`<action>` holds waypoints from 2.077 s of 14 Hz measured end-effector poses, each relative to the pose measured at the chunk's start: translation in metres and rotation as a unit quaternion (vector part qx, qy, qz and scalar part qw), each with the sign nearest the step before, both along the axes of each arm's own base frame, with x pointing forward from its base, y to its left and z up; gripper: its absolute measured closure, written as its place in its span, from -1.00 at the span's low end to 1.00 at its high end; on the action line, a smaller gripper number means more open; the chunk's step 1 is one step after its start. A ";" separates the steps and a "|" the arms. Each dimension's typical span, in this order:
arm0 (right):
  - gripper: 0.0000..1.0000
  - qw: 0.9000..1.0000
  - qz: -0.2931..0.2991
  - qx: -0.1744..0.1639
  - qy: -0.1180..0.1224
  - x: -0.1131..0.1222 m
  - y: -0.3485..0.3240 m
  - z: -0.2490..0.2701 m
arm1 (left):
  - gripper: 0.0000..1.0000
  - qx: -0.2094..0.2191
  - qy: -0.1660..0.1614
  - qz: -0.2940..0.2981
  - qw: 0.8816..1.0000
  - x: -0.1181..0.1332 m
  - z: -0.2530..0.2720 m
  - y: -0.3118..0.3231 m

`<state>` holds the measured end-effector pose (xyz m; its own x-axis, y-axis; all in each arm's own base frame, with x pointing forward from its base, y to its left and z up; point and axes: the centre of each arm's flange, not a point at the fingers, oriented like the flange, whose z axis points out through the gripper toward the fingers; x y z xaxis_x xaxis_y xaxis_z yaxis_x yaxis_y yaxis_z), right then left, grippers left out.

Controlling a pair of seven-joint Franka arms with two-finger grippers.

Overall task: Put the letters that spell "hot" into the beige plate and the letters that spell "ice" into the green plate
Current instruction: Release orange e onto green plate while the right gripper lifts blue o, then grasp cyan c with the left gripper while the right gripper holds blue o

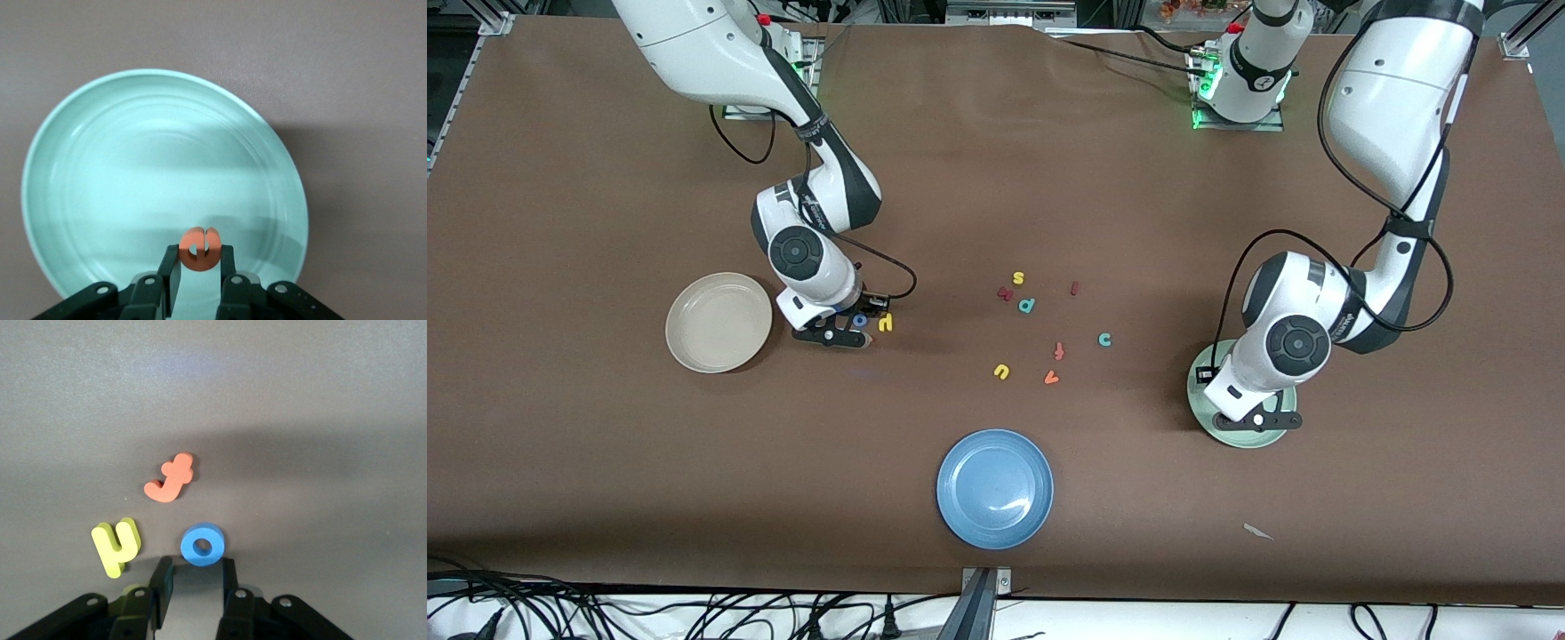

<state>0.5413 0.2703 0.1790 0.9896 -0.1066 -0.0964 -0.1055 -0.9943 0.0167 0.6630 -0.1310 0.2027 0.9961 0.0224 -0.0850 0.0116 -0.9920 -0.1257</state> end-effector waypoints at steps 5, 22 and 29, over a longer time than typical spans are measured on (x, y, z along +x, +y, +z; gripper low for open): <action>0.25 1.000 0.011 0.000 -0.002 0.004 -0.008 0.000 | -0.19 -0.002 -0.008 -0.006 1.000 -0.001 -0.006 0.001; 0.30 1.000 0.023 -0.001 -0.010 0.008 -0.010 0.001 | -0.22 -0.068 0.040 -0.040 0.996 -0.080 0.001 -0.197; 0.25 0.999 0.030 -0.004 -0.014 0.010 -0.013 0.002 | -0.10 -0.065 0.026 -0.040 0.997 -0.086 -0.023 -0.190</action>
<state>0.5512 0.2568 0.1807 0.9964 -0.0485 -0.0688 -0.0471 -0.9987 0.0218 0.5765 -0.3207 0.1800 0.9884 -0.0722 -0.1334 -0.0721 -0.9974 0.0057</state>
